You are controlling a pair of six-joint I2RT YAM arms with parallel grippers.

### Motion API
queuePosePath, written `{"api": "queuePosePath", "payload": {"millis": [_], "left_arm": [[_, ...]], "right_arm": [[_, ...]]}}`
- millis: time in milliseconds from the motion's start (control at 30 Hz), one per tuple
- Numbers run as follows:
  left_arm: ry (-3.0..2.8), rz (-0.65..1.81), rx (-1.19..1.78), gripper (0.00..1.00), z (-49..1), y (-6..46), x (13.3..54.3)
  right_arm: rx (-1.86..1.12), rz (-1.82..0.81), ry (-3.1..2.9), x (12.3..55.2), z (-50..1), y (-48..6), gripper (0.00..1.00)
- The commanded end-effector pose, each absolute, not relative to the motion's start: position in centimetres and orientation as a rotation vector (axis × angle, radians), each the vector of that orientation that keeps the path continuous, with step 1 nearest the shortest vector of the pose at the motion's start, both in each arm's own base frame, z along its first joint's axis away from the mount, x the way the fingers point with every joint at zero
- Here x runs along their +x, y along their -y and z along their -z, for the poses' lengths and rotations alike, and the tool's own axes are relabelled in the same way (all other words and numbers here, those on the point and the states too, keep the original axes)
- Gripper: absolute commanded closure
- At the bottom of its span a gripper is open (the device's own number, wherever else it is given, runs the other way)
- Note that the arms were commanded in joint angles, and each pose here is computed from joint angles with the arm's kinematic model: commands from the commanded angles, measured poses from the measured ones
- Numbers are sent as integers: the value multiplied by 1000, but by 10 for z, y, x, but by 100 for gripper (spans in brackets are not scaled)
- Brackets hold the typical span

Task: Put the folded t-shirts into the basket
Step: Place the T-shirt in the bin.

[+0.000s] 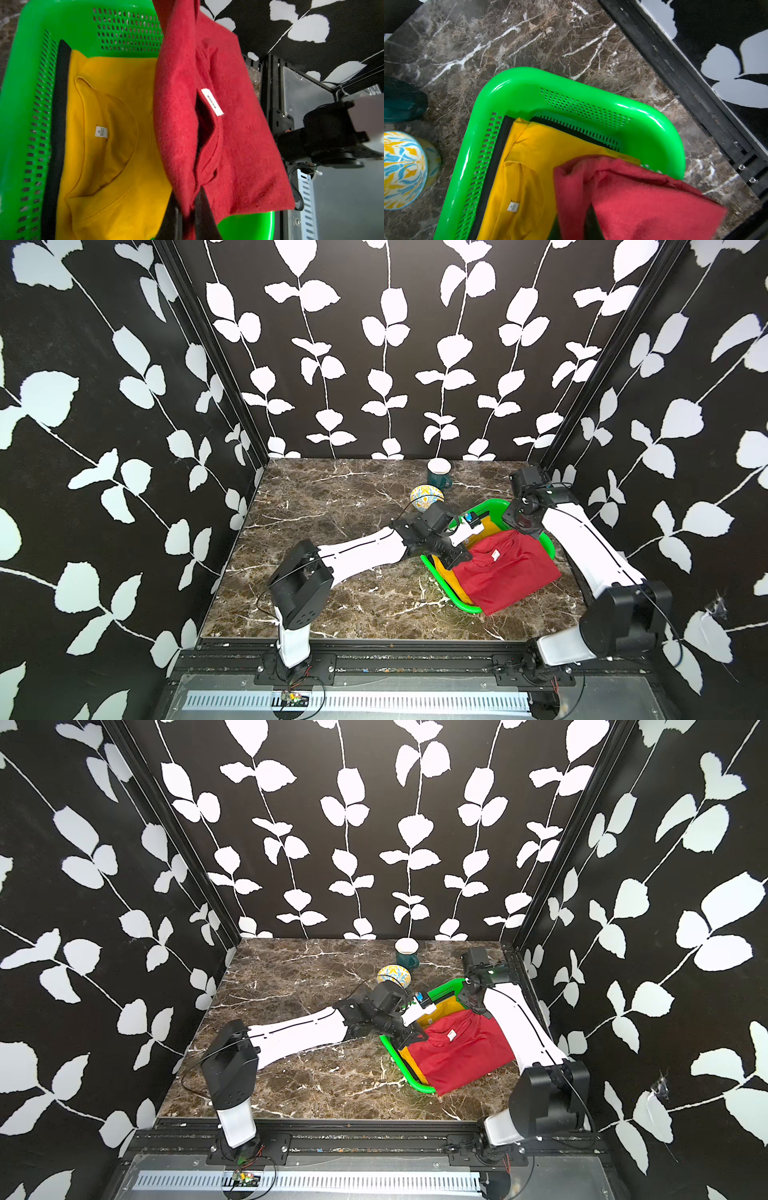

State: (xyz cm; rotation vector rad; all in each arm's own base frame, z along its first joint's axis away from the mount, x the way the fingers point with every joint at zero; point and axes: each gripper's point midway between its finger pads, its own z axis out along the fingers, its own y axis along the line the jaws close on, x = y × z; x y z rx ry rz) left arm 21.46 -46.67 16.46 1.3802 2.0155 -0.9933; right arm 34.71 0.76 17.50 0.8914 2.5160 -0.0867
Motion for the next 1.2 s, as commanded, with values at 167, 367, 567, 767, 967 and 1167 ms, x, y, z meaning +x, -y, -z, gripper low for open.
{"api": "queuePosePath", "payload": {"millis": [167,367,567,767,967,1167], "left_arm": [[-2066,953,1359,100,-139,458,228],[-2085,869,1362,100,-120,450,249],[-2057,777,1424,100,-108,452,259],[-2046,697,1392,100,-110,449,272],[-1980,645,1350,100,-135,443,278],[-2034,567,1381,100,-118,438,284]], "right_arm": [[888,43,-2529,383,-150,-17,100],[895,59,-2566,394,-132,-20,100],[890,28,-2591,405,-123,-27,100],[885,-13,-2584,413,-125,-32,100],[896,-25,-2556,416,-134,-31,100],[909,-6,-2568,412,-125,-28,89]]}}
